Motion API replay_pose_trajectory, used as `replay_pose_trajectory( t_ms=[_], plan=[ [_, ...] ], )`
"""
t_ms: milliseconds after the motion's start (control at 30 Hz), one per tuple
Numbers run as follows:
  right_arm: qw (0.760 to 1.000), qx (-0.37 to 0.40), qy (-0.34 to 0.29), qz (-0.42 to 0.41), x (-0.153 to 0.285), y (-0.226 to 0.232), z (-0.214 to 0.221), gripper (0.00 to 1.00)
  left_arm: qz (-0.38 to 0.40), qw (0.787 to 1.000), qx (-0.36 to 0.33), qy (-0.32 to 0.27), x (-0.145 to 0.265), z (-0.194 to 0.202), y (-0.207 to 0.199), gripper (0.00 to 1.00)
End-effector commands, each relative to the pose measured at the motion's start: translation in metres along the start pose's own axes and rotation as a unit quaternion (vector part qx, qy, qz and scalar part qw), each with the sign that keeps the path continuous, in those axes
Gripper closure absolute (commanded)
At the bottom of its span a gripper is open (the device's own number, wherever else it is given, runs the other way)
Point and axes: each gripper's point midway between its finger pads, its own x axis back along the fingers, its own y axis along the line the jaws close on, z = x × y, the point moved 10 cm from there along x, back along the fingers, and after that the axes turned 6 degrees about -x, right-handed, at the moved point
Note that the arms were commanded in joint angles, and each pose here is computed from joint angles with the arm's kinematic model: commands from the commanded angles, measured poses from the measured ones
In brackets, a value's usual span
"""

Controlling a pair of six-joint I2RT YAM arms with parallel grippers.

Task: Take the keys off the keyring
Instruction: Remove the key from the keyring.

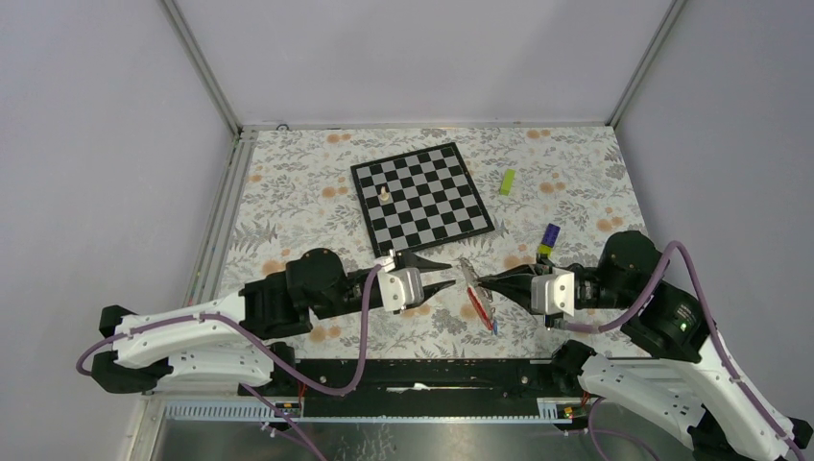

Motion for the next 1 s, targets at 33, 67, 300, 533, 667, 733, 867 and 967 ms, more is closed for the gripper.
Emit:
replay_pose_trajectory(
  t_ms=[33,67,300,533,667,733,867,967],
  plan=[
    [0.999,0.024,-0.047,-0.001,0.004,-0.002,-0.019,1.0,0.017,0.998,0.003,-0.06,-0.005,-0.018,0.0,0.7],
    [0.999,0.02,-0.051,0.001,0.003,-0.002,-0.019,1.0,0.022,0.998,0.002,-0.063,-0.006,-0.019,0.0,0.71],
    [0.997,0.0,-0.071,0.003,-0.001,-0.001,-0.018,1.0,0.061,0.995,-0.002,-0.075,-0.011,-0.023,-0.005,0.7],
    [0.997,-0.012,-0.08,-0.012,-0.004,0.001,-0.017,1.0,0.043,0.996,-0.004,-0.078,-0.014,-0.026,-0.001,0.68],
    [0.996,-0.017,-0.086,-0.015,-0.006,0.001,-0.017,1.0,0.023,0.996,-0.006,-0.088,-0.014,-0.029,0.003,0.68],
    [0.996,-0.019,-0.087,-0.015,-0.007,0.002,-0.016,1.0,0.02,0.995,-0.006,-0.093,-0.014,-0.03,0.004,0.68],
    [0.996,-0.023,-0.089,-0.011,-0.008,0.001,-0.015,1.0,0.027,0.995,-0.005,-0.101,-0.015,-0.033,0.003,0.67],
    [0.995,-0.025,-0.092,-0.011,-0.009,0.001,-0.015,1.0,0.035,0.994,-0.004,-0.103,-0.016,-0.033,0.002,0.67]
  ],
)
